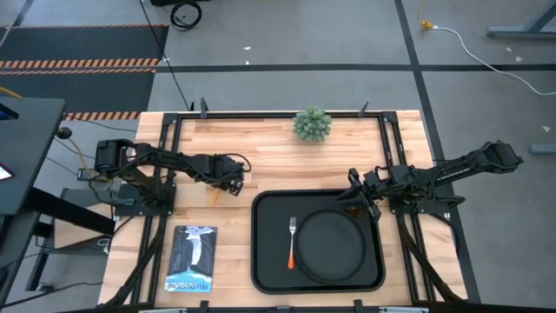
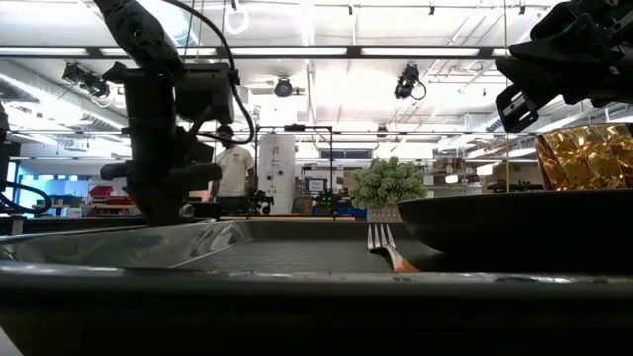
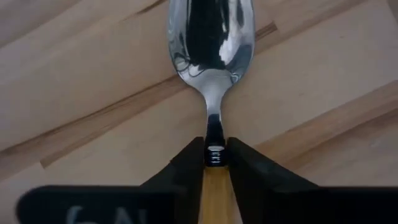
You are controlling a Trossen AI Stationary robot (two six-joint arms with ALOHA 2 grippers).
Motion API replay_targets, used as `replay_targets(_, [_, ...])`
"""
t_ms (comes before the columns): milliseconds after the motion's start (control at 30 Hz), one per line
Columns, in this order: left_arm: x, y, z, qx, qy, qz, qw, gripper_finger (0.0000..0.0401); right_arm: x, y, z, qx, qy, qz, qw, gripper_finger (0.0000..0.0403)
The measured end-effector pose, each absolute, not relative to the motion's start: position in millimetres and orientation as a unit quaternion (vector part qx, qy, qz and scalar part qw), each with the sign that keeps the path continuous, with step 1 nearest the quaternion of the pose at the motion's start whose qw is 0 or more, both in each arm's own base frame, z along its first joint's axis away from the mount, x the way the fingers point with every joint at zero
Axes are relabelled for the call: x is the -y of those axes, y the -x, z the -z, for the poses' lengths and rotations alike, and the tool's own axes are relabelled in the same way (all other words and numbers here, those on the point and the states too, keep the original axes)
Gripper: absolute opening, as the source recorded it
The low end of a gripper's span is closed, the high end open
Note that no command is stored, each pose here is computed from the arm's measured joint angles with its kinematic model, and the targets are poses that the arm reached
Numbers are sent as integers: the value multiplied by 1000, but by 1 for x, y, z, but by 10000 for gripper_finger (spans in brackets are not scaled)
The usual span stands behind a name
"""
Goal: Pick and place plate/cup/fork/spoon on tray
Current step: Put the yellow spoon on the black serving tray to the left of the orange fork
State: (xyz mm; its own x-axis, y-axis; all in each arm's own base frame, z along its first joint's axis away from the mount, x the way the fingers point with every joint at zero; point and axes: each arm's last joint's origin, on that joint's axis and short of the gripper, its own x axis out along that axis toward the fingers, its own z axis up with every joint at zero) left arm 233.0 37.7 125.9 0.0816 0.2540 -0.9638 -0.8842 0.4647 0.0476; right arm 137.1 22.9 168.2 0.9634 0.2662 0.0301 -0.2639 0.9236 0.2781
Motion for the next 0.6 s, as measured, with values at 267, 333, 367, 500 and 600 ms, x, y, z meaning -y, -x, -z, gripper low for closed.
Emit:
replay_targets(267, [-39,-236,-129,-513,323,-432,668,46,-23,-137,-168,-5,-141,-135,981,84])
replay_targets(333, [-40,-238,-133,-507,335,-433,666,51,-23,-137,-168,-5,-141,-135,981,84])
replay_targets(367, [-40,-240,-135,-503,342,-431,666,53,-23,-137,-168,-5,-141,-135,981,84])
replay_targets(500, [-40,-251,-153,-473,364,-412,689,53,-23,-137,-168,-5,-141,-135,981,84])
replay_targets(600, [-38,-258,-165,-462,364,-403,701,52,-23,-137,-168,-5,-142,-135,981,84])
